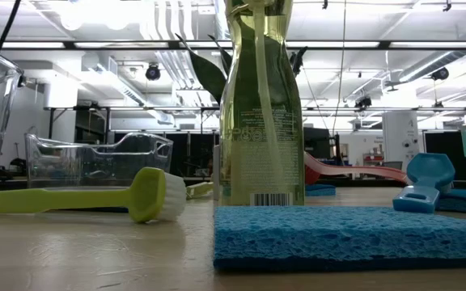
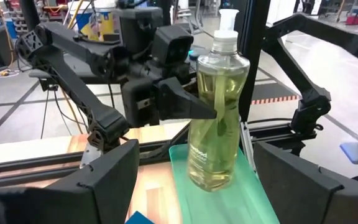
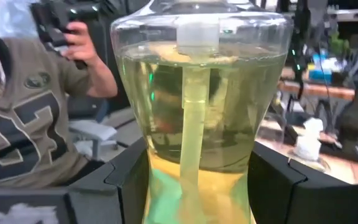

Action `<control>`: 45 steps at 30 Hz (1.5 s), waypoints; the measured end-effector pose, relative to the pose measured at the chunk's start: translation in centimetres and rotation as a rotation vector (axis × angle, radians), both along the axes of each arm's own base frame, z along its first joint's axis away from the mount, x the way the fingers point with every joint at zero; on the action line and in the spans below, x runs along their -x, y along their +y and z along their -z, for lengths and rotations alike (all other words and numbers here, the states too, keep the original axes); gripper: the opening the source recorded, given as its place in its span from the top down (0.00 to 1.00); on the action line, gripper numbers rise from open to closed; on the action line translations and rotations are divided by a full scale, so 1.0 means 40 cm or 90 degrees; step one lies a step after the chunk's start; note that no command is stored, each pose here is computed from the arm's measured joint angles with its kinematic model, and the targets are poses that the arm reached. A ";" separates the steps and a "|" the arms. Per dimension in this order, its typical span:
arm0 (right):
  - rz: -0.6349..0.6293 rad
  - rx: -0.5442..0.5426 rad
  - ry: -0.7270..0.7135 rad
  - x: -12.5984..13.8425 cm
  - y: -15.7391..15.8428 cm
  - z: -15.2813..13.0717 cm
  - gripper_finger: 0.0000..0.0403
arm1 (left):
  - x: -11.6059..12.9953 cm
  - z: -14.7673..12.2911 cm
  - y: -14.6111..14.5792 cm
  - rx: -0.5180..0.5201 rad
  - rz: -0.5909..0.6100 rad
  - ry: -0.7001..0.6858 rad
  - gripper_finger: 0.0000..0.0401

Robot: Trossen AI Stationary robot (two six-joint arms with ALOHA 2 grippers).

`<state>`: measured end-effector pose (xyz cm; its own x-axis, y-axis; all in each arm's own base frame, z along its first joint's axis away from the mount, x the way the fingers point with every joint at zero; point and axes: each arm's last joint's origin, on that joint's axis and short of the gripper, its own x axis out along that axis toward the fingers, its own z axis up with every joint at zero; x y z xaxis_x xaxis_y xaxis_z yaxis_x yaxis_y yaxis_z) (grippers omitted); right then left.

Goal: Pick & Place Kitchen Sink Supplies
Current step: Put the yellow dish soap into the green bin

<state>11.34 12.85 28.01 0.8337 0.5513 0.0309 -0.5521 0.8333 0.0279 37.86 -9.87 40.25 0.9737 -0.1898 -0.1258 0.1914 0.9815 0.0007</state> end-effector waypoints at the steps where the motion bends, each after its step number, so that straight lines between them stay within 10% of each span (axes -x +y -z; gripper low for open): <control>1: -0.002 0.000 -0.002 0.001 0.000 0.009 0.49 | 0.000 0.000 0.000 0.000 0.000 0.000 0.23; 26: -0.029 -0.025 0.087 0.023 -0.022 0.215 0.49 | 0.000 -0.001 -0.001 -0.001 0.001 -0.003 0.23; 45: -0.017 -0.032 0.069 0.052 -0.038 0.231 0.50 | 0.000 -0.004 -0.002 0.005 0.000 -0.012 0.23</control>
<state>9.24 11.35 18.76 0.8191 0.5728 -0.0300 -0.5650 0.8148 0.1300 37.86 -9.93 40.42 0.9758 -0.1907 -0.1066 0.1915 0.9815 -0.0029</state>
